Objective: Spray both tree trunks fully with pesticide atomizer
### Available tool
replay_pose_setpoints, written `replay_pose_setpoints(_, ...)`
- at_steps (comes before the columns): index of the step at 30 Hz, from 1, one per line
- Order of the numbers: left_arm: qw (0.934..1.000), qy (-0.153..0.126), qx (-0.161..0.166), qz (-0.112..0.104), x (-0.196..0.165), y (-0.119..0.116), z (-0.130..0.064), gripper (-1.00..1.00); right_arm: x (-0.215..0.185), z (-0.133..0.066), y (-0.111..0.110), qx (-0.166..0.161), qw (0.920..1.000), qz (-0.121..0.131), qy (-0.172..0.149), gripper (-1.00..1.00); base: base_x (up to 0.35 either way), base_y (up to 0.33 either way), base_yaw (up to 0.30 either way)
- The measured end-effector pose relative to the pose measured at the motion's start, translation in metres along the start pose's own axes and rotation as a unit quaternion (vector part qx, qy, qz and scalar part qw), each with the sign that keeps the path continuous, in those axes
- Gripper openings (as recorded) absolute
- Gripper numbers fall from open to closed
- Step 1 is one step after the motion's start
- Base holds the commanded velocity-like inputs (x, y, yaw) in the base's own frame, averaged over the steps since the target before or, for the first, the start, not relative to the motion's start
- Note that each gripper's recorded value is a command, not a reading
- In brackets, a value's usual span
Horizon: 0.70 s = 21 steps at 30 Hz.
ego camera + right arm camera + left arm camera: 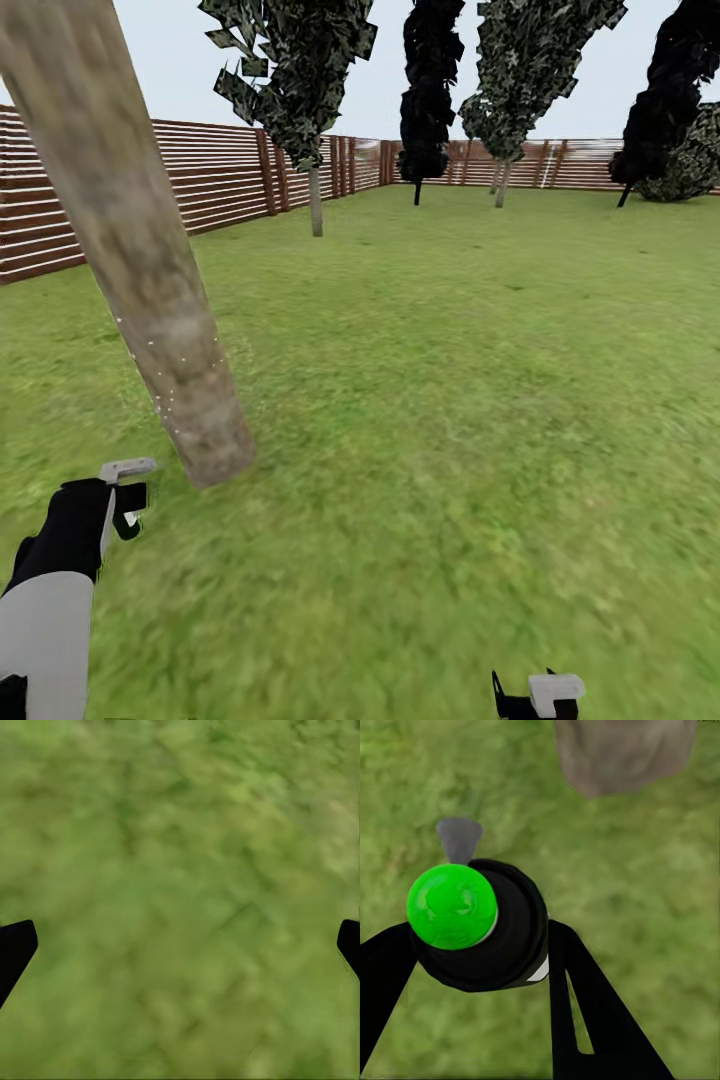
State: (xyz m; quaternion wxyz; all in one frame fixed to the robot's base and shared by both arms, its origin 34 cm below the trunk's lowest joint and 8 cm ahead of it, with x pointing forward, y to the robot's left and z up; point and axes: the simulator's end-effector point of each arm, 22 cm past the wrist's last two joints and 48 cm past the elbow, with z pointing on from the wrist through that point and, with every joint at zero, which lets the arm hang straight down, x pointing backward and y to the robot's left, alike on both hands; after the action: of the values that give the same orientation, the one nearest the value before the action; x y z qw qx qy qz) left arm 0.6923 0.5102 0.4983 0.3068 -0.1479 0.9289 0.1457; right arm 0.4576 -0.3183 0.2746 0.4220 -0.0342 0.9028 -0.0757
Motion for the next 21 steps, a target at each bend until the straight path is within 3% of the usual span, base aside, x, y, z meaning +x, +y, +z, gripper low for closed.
replay_pose_setpoints(4,1.0000,0.000,0.005,-0.002,0.000,-0.005,0.000,-1.00,0.000,0.000,0.000,0.000,1.0000,0.000,0.000,1.00,0.122,-0.251,0.192)
replay_pose_setpoints(15,0.9999,0.001,0.010,0.001,0.001,-0.013,0.000,-1.00,0.000,0.000,0.000,0.000,1.0000,0.000,0.000,1.00,0.203,-0.217,0.016)
replay_pose_setpoints(21,1.0000,-0.001,0.008,0.000,0.000,-0.011,-0.001,-1.00,0.000,0.000,0.000,0.000,1.0000,0.000,0.000,1.00,0.259,-0.170,0.251)
